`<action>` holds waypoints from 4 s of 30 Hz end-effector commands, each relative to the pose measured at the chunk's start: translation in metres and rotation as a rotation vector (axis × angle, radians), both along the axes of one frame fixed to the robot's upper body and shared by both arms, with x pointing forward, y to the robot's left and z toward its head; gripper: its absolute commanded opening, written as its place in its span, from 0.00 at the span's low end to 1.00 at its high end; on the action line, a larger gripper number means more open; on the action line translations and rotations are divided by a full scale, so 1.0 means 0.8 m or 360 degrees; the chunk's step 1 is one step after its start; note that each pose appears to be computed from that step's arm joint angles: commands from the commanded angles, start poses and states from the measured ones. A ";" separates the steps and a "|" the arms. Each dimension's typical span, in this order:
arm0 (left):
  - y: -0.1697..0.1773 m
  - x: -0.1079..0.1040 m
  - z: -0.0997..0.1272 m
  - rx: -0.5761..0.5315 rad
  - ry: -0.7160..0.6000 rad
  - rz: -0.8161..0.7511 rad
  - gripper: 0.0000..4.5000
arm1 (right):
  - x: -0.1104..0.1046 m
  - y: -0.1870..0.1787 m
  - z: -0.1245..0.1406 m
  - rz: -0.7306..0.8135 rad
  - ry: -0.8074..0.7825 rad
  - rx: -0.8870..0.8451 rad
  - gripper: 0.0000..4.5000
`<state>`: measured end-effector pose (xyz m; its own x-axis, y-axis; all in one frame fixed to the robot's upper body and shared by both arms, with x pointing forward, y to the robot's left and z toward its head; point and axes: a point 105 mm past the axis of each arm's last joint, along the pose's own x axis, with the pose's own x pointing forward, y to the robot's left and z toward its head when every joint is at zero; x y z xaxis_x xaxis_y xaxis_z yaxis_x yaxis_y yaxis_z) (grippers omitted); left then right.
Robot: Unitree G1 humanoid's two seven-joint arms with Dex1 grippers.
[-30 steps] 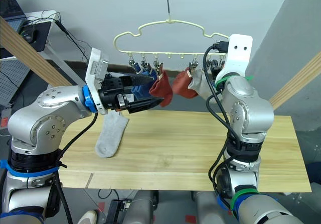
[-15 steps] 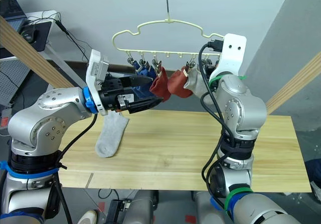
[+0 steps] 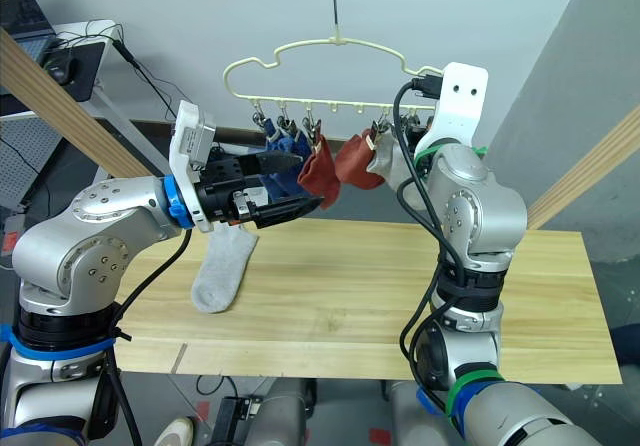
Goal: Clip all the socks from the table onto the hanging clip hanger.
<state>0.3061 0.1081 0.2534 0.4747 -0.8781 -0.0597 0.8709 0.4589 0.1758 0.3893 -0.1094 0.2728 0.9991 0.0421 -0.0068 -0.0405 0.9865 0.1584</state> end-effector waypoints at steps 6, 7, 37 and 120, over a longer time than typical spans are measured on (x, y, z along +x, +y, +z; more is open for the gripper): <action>0.001 -0.006 0.013 -0.0003 -0.0083 0.0002 1.00 | -0.004 0.001 0.025 -0.0002 -0.0128 0.0014 0.49; 0.002 -0.006 0.013 -0.0003 -0.0082 0.0003 1.00 | -0.004 0.001 0.025 -0.0006 -0.0127 0.0013 0.45; 0.067 0.032 -0.068 0.0271 0.0021 0.0477 1.00 | -0.015 -0.001 0.035 0.0008 -0.0114 0.0042 0.01; 0.179 0.069 -0.235 0.0443 0.0582 0.1095 0.01 | -0.037 -0.004 0.021 0.0013 0.0164 0.0035 0.00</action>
<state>0.3677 0.2591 0.0717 0.8310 -0.2807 -0.4803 0.4072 0.8951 0.1814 0.3642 -0.1111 0.2783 0.9853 0.0607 -0.1598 -0.0306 0.9824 0.1841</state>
